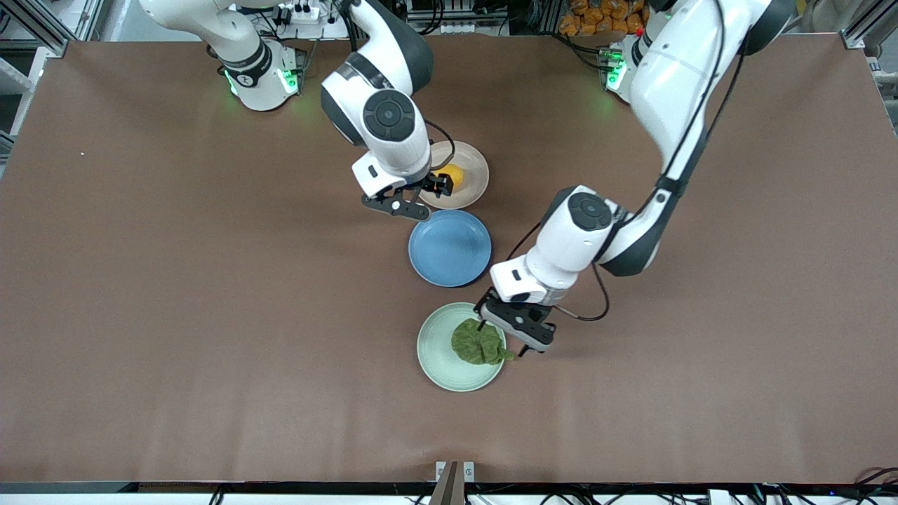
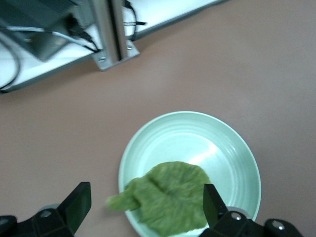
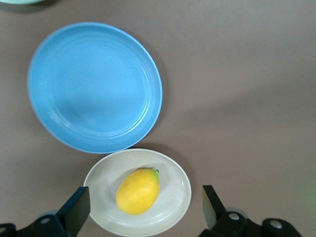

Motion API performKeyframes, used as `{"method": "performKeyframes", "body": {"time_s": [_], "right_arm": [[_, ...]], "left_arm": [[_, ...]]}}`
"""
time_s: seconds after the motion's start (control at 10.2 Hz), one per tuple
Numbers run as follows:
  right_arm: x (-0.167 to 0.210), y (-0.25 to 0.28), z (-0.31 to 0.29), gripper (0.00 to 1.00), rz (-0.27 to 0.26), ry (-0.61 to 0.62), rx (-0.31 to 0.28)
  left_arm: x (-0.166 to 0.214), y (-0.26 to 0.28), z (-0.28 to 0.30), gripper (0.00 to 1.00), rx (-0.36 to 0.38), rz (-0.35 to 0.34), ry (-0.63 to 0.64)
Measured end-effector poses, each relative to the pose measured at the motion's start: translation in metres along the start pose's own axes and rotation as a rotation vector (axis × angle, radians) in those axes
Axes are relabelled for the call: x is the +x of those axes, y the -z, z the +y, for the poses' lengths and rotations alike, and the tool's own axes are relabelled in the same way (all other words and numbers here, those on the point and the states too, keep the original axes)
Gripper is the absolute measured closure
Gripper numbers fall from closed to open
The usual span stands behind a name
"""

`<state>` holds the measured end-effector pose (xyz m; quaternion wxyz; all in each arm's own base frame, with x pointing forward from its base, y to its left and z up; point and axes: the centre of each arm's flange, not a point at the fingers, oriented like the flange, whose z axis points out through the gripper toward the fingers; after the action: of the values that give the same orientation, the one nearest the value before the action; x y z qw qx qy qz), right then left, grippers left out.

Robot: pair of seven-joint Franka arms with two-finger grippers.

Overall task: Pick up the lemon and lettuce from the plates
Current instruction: 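Lower the right gripper onto the lemon while the left gripper pinches the lettuce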

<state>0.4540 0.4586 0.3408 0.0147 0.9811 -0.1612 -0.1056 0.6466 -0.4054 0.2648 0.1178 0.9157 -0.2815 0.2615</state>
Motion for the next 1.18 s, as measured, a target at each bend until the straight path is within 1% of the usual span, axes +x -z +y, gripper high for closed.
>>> {"method": "performKeyframes", "body": {"time_s": [0.2, 0.39, 0.49, 0.69, 0.79, 0.98, 1.18], "right_arm": [[0.003, -0.035, -0.004, 0.0, -0.022, -0.128, -0.034], [-0.003, -0.06, -0.014, 0.0, -0.028, -0.245, -0.039], [-0.014, -0.073, -0.023, 0.0, -0.025, -0.281, -0.035], [-0.038, -0.1, -0.042, 0.0, -0.012, -0.339, -0.013], [-0.051, -0.116, -0.049, 0.0, -0.01, -0.357, -0.015], [-0.062, -0.135, -0.05, 0.0, -0.013, -0.366, -0.044], [-0.06, -0.137, -0.046, 0.0, -0.016, -0.371, -0.064]], "left_arm": [[-0.022, -0.039, 0.015, 0.0, -0.017, 0.0, -0.054], [-0.029, -0.051, 0.009, 0.0, -0.007, -0.01, -0.075], [-0.033, -0.056, 0.006, 0.0, -0.005, -0.017, -0.084], [-0.039, -0.062, 0.007, 0.0, -0.006, -0.028, -0.094], [-0.042, -0.066, 0.01, 0.0, -0.008, -0.034, -0.098], [-0.048, -0.072, 0.013, 0.0, -0.012, -0.045, -0.102], [-0.054, -0.077, 0.009, 0.01, -0.005, -0.055, -0.101]]}}
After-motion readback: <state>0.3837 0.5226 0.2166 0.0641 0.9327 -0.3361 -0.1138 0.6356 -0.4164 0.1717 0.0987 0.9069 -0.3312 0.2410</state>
